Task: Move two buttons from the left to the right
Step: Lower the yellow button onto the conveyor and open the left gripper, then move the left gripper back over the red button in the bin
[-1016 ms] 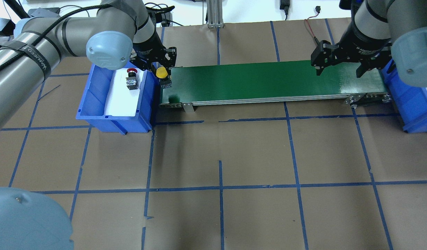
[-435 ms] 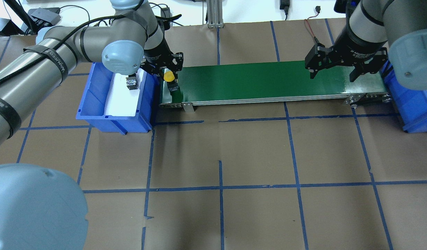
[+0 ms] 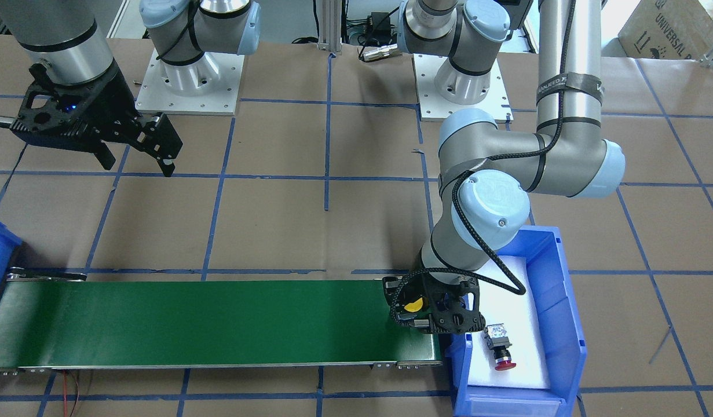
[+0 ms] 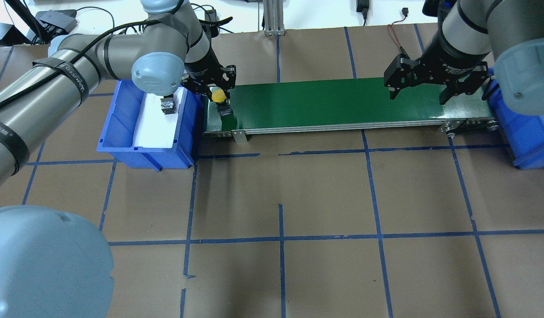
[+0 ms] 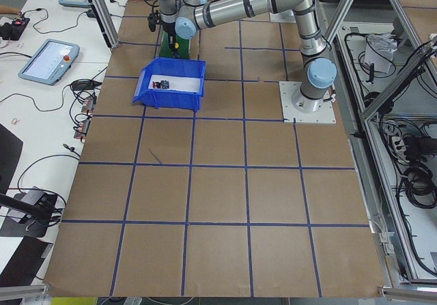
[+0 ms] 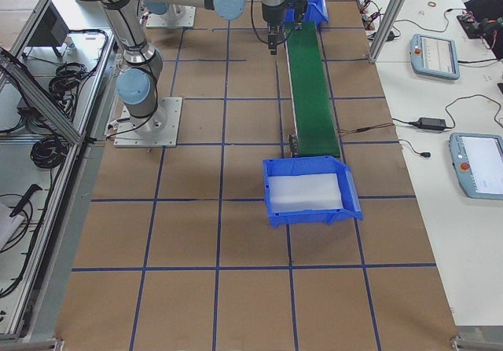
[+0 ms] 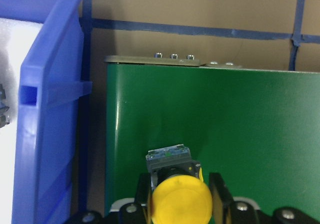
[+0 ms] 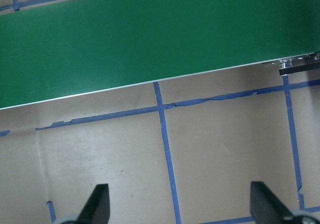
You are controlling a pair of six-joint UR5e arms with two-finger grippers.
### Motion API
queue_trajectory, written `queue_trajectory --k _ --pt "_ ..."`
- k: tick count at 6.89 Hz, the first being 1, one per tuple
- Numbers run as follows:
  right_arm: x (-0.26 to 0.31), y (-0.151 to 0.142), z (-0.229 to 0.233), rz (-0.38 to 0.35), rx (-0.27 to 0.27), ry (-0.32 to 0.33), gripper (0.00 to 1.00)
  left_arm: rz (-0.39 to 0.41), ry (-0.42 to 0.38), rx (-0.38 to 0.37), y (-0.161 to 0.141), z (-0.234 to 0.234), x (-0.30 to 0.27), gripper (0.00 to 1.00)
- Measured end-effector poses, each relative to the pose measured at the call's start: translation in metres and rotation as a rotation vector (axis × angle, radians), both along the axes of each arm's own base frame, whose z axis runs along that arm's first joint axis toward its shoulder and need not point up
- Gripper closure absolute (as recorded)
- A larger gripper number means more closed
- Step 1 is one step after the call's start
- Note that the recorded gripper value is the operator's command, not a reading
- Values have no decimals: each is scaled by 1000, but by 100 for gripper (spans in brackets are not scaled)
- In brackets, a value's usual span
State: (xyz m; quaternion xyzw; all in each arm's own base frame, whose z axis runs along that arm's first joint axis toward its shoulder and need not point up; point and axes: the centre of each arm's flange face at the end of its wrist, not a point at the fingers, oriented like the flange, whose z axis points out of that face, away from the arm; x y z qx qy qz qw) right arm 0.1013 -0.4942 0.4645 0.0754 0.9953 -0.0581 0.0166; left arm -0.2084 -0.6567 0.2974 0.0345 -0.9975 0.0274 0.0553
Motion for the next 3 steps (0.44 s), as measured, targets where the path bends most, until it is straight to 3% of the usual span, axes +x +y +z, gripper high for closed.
queue_trajectory --k 3 --pt "-1 0 -1 -5 1 -1 0 13 0 -35 1 23 1 0"
